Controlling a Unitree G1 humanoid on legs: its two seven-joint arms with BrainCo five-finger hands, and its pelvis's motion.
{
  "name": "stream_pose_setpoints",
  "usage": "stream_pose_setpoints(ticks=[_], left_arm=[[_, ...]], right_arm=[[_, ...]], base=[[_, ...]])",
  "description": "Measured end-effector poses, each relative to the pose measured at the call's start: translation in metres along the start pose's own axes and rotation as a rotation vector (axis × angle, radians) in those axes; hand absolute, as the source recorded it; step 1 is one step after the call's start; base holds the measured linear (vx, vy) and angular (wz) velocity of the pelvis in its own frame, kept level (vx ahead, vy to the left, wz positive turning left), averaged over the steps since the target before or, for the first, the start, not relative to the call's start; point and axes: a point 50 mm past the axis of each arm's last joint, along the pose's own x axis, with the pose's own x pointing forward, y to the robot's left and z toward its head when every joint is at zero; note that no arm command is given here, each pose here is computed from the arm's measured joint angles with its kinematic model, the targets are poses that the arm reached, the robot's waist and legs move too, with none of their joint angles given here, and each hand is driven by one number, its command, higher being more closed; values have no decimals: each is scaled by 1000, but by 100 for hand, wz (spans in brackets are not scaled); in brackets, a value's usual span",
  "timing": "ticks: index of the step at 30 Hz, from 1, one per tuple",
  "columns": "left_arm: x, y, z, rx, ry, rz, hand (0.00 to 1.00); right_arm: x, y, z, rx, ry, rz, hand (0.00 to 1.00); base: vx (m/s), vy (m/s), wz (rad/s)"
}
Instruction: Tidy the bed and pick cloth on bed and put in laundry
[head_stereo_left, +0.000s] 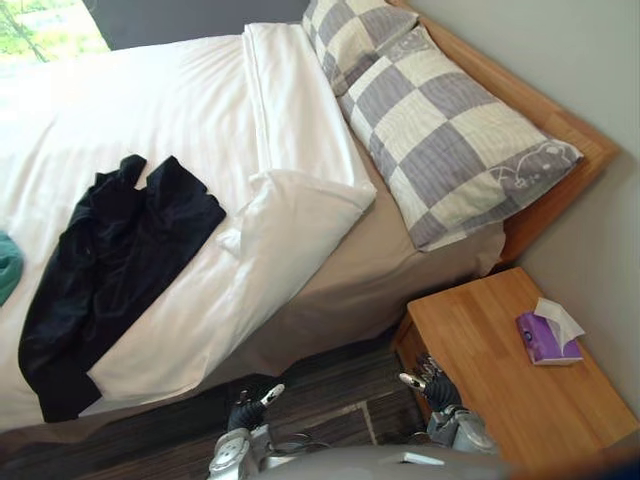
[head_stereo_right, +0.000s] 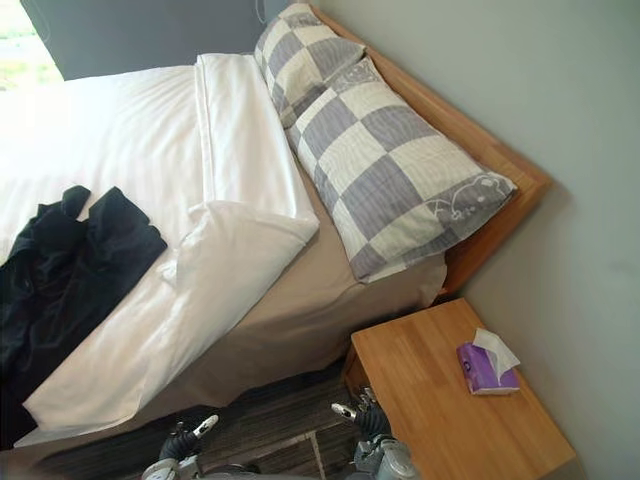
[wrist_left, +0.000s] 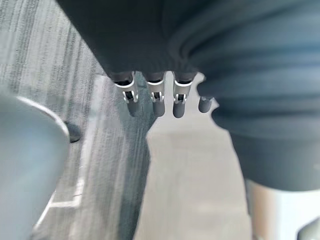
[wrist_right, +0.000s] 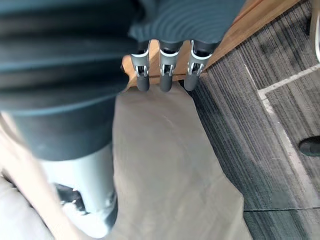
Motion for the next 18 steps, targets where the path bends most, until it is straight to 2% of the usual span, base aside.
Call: stream_pose_setpoints(ticks=[3, 10, 18], left_arm=[[-2, -1, -6, -56, 9, 21, 0], [-4, 1, -3, -10, -25, 15, 0], [-1, -5, -6, 210, 14, -70, 0]], right_arm=[[-4, -8, -1, 6, -8, -39, 0], [-10, -11, -8, 28, 3, -60, 0], [-21, -36, -22, 119, 25, -209, 0]], base=[[-72, 77, 54], [-52, 52, 20], [48, 8, 13]])
